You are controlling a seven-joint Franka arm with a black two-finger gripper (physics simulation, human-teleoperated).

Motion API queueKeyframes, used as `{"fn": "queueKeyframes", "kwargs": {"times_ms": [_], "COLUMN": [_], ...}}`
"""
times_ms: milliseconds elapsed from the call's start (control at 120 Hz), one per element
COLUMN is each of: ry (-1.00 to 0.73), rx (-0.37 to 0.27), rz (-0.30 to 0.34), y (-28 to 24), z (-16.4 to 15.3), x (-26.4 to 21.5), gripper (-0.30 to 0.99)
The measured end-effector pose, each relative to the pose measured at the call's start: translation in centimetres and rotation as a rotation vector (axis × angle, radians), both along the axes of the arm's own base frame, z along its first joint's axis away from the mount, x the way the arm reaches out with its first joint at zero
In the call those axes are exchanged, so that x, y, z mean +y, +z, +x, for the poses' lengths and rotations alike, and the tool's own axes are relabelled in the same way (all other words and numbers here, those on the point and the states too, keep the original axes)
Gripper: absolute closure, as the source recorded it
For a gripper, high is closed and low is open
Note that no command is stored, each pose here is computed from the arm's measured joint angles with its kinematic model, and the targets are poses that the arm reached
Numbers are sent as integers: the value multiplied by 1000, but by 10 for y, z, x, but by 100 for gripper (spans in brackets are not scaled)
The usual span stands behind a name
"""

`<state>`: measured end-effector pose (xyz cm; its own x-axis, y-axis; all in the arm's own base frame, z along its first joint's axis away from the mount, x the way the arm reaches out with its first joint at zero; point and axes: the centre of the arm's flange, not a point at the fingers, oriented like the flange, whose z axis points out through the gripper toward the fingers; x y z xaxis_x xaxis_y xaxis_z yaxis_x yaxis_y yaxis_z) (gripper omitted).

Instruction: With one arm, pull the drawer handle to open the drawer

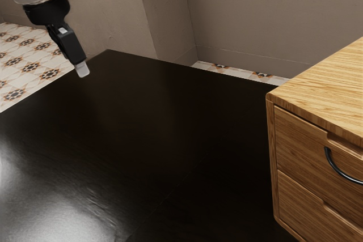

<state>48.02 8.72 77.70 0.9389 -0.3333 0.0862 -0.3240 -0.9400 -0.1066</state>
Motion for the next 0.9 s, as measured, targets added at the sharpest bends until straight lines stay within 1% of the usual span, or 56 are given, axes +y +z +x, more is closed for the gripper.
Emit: {"fn": "queueKeyframes", "kwargs": {"times_ms": [217,300,333,358,383,417,433,483,550,617,667,717,800,867,900], "ry": [-108,-231,-304,-361,-432,-568,-645,-848,-1020,-1218,-1353,-1473,-1629,-1739,-1783], "rx": [42,95,101,92,74,58,68,131,167,123,77,25,-34,-59,-77], "rz": [-3,-13,-6,9,29,52,62,103,135,96,90,98,120,145,146], "y": [-13,-33,-32,-25,-13,-2,-5,-25,-37,-37,-29,-14,3,9,11], "z": [6,20,16,7,-5,-19,-23,-31,-36,-40,-52,-72,-97,-109,-114], "x": [-6,-5,-7,-12,-25,-61,-83,-134,-158,-186,-206,-222,-240,-264,-274], "gripper": [0,0,0,0,0,0,0,0,0,0,0,0,0,0,1]}}
